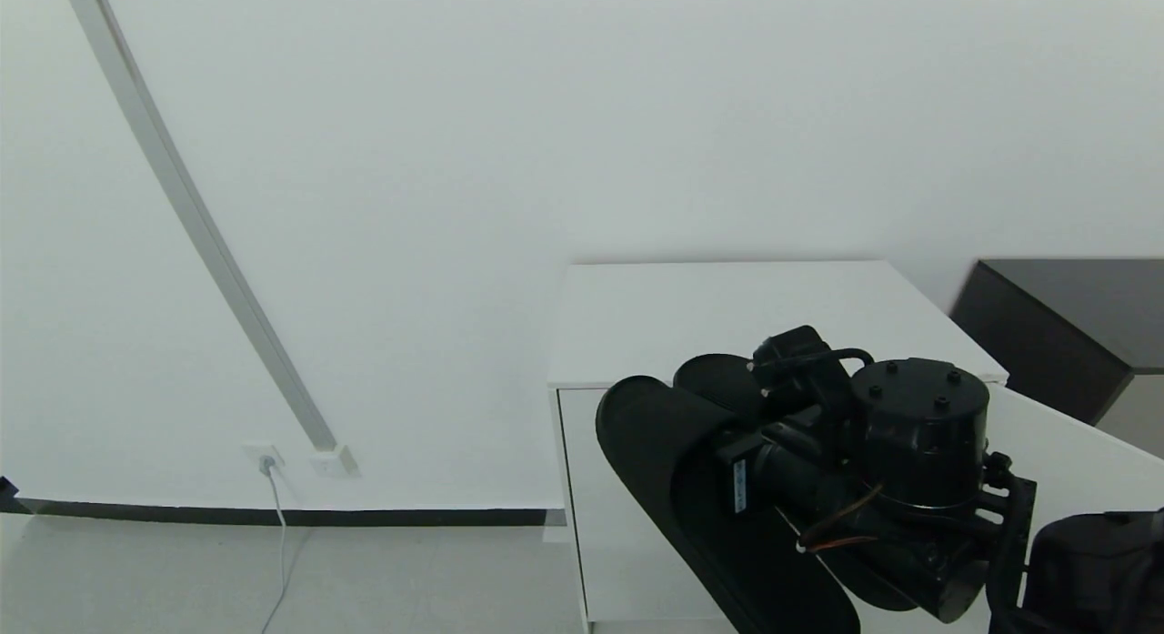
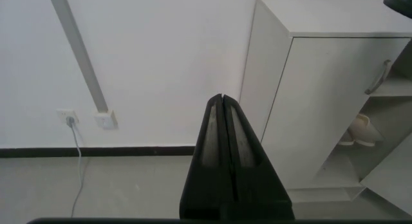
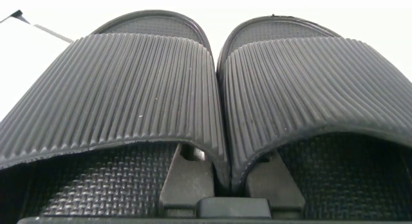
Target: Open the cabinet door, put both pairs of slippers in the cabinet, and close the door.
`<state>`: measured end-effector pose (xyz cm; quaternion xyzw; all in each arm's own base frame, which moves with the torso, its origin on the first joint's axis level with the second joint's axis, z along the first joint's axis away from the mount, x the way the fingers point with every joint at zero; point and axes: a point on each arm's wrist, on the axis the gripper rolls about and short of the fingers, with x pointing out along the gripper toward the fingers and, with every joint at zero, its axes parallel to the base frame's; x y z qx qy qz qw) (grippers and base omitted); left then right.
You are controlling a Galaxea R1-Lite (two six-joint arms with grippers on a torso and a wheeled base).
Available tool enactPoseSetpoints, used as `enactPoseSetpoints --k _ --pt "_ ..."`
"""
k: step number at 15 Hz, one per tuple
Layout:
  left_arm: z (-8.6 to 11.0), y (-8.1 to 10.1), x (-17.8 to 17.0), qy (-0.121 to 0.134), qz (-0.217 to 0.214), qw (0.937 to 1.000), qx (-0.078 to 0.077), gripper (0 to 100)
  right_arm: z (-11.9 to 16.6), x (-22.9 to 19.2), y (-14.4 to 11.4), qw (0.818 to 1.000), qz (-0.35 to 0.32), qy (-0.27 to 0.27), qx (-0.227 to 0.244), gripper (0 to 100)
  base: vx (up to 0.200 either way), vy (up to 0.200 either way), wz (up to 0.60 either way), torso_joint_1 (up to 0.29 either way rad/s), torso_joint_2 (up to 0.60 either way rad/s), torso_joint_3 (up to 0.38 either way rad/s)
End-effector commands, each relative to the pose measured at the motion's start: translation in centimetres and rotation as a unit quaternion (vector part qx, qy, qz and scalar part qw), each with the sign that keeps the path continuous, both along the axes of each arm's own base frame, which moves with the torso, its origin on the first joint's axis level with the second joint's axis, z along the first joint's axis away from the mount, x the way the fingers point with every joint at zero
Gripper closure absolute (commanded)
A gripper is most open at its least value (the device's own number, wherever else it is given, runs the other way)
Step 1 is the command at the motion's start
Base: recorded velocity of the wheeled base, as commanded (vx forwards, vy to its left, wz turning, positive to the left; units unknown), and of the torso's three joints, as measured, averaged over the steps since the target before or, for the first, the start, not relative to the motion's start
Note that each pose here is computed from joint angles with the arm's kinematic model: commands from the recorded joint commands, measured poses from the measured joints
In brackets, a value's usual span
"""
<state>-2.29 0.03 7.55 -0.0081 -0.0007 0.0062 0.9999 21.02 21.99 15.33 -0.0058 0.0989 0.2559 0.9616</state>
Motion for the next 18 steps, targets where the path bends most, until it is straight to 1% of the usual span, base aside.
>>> enactPoseSetpoints --k 1,12,18 --pt "0.0 0.0 0.01 0.001 0.0 1.0 0.0 100 -0.31 -0.04 0.02 1.0 0.0 0.004 -0.004 100 0.0 0.0 0.0 0.0 0.0 0.0" --pt "0.0 0.0 0.01 0.001 0.0 1.0 0.0 100 -0.42 -0.05 0.09 1.0 0.002 0.005 -0.007 100 0.0 0.0 0.0 0.0 0.0 0.0" --pt "0.0 0.0 0.01 0.001 -0.001 1.0 0.001 100 -0.24 -0.12 0.22 1.0 0.004 0.002 -0.004 100 0.0 -0.2 0.0 0.005 0.01 0.002"
